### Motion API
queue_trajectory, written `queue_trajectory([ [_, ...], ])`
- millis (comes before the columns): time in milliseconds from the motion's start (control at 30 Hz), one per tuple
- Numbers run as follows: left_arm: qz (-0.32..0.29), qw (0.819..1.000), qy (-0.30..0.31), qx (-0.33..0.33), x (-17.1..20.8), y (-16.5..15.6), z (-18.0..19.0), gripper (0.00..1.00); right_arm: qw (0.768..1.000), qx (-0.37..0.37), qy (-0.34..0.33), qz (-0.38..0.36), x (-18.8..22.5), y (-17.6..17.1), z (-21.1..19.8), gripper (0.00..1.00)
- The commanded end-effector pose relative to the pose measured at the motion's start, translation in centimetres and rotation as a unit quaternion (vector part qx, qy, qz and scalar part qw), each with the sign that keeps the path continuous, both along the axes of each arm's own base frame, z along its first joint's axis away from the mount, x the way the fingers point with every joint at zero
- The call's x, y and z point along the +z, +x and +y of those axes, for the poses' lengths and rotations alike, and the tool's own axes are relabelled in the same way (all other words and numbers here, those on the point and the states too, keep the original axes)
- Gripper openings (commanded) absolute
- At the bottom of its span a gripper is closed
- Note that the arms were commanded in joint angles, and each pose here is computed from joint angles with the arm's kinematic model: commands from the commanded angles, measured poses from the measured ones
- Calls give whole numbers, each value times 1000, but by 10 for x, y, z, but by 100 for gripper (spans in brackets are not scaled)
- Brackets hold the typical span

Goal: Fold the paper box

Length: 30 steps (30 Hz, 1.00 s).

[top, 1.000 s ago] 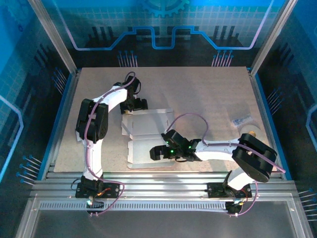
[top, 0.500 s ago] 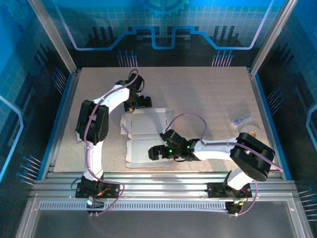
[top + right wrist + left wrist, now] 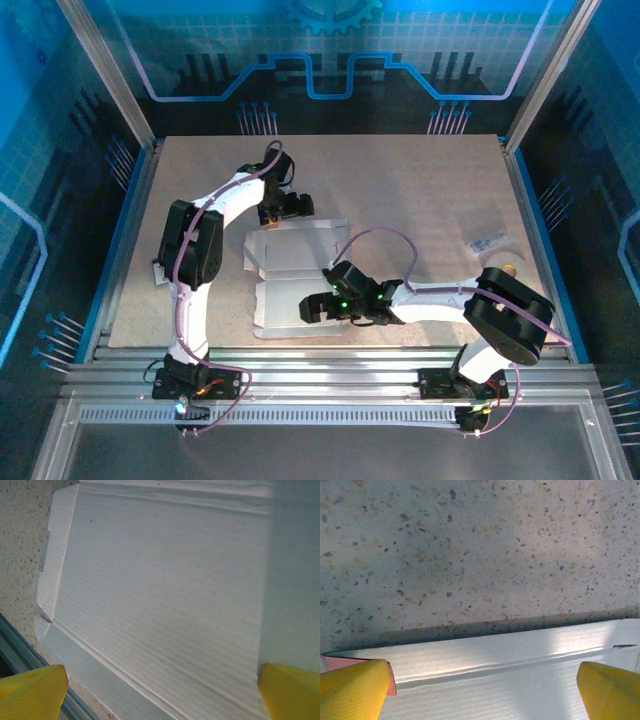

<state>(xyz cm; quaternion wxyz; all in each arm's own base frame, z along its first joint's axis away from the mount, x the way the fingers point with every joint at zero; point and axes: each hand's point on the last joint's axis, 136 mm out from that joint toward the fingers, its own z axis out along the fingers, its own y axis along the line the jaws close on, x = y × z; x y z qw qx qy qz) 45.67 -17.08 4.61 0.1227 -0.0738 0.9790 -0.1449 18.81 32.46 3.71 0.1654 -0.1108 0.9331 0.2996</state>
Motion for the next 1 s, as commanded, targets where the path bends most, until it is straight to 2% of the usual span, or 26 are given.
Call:
queue_trajectory([
  [0,23,1000,-9,-3,-15,-7,-7,96,995,7,-71,65,-43,-30,-24,100],
  [333,72,997,7,-12,-31,-15,-5,94,995,7,-72,63,-42,-31,-25,100],
  [533,73,997,4,-14,-1,-15,3,93,996,6,-70,60,-40,-31,-26,100],
  [733,53,998,11,-20,38,-17,28,86,996,9,-69,57,-40,-31,-25,100],
  [967,91,995,15,-33,50,-44,68,83,996,11,-67,56,-40,-31,-26,100],
])
